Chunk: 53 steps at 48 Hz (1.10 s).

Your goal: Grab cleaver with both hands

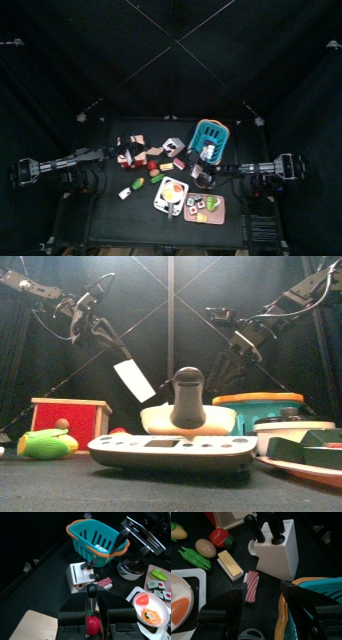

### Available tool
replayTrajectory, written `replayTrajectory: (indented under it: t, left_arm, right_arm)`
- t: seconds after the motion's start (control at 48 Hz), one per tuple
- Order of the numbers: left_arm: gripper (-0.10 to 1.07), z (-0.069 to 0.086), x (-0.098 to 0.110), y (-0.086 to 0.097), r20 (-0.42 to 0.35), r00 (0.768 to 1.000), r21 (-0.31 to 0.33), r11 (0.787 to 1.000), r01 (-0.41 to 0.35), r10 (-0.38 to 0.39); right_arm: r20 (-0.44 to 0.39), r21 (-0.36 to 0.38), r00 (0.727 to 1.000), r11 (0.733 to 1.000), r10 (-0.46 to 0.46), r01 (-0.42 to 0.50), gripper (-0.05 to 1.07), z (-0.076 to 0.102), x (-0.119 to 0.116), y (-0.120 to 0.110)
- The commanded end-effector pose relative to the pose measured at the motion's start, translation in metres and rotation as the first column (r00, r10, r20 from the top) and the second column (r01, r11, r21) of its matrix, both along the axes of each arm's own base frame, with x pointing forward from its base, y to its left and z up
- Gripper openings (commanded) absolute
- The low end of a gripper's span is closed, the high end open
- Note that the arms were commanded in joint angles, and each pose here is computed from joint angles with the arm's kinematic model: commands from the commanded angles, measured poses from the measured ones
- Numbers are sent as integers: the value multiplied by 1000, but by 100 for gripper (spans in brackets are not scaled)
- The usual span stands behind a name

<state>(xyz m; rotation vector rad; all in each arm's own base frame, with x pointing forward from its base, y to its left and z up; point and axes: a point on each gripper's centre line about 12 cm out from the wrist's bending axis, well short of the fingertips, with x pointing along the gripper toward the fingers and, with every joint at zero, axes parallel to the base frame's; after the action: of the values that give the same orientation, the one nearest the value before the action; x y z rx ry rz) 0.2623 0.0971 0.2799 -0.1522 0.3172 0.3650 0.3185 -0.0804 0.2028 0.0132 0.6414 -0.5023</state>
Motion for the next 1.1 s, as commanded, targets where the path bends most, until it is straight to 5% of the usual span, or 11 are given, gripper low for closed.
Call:
replayTrajectory:
  t: [0.0, 0.208, 0.354, 0.5, 0.833, 1.083]
  left_arm:
    - [43, 6, 6, -13, 30, 998, 26, 998, 53, -54]
    - [44, 13, 18, -52, 127, 969, 115, 974, 197, -211]
    - [44, 15, 25, -70, 213, 933, 188, 949, 253, -291]
    - [44, 4, 40, -82, 276, 900, 222, 934, 281, -336]
    - [44, -24, 89, -105, 354, 816, 321, 878, 354, -458]
    - [44, -45, 126, -116, 322, 805, 329, 856, 398, -498]
  right_arm:
    - [51, -23, 999, 1000, 17, -16, 89, 19, 1, 1]
    - [154, -46, 976, 988, 154, -148, 89, 49, -20, 44]
    - [259, -69, 924, 959, 282, -274, 89, 76, -45, 78]
    - [303, -71, 881, 930, 364, -360, 89, 83, -62, 99]
    - [292, 44, 900, 936, 323, -350, 89, 68, -66, 104]
    - [247, 136, 930, 940, 273, -312, 89, 47, -69, 104]
